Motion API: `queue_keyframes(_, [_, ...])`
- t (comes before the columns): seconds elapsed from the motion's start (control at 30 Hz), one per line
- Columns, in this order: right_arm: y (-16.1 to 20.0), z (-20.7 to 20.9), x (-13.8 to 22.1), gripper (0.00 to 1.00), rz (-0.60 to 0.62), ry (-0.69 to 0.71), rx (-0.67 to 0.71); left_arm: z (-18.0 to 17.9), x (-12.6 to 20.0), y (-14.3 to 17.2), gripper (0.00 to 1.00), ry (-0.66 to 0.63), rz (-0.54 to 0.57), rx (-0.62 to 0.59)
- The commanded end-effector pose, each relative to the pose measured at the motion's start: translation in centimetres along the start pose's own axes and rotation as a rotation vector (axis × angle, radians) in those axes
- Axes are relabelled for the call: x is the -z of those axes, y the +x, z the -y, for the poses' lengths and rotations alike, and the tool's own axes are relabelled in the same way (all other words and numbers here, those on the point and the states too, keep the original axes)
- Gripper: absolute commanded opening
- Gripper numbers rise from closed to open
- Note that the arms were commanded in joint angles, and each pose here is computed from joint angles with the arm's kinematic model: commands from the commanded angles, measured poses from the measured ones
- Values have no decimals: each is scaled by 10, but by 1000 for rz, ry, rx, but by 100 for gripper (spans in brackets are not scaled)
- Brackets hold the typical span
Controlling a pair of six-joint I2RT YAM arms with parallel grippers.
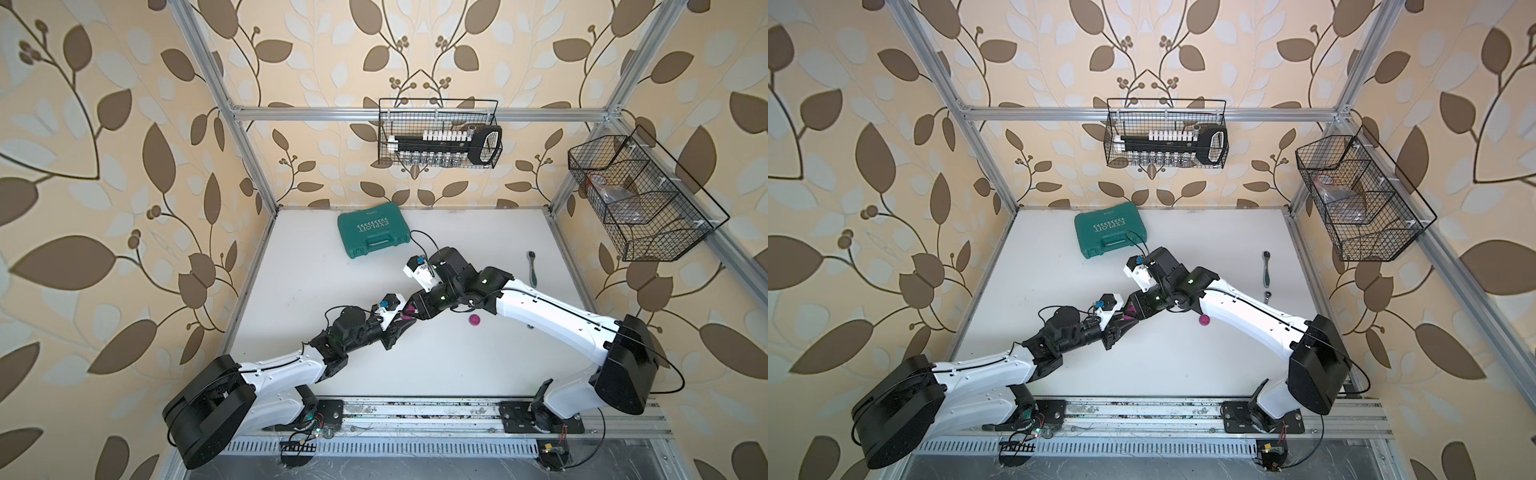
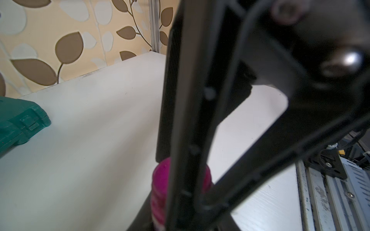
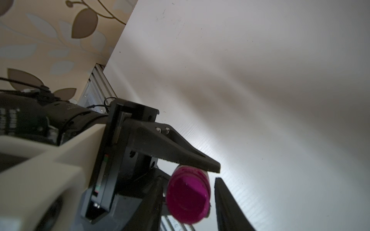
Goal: Close the paint jar lid
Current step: Pick up the paint jar from the center of the board, then pick up the lid from the center of the board.
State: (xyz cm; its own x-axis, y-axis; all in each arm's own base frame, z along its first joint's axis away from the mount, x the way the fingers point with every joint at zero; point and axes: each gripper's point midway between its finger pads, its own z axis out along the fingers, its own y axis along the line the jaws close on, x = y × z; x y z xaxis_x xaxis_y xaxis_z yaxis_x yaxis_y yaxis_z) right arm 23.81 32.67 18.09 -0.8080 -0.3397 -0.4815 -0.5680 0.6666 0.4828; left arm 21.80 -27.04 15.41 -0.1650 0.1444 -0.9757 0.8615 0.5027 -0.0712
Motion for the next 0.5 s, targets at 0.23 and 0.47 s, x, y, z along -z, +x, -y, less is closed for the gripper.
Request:
queue_keyframes(0.23, [2,58,79,71,125,138,-108,10,8,-25,20,29,87,-51])
queue_keyframes(0.47, [62,145,100,72,-10,505,-169,18,15,-31,19,67,108,-43])
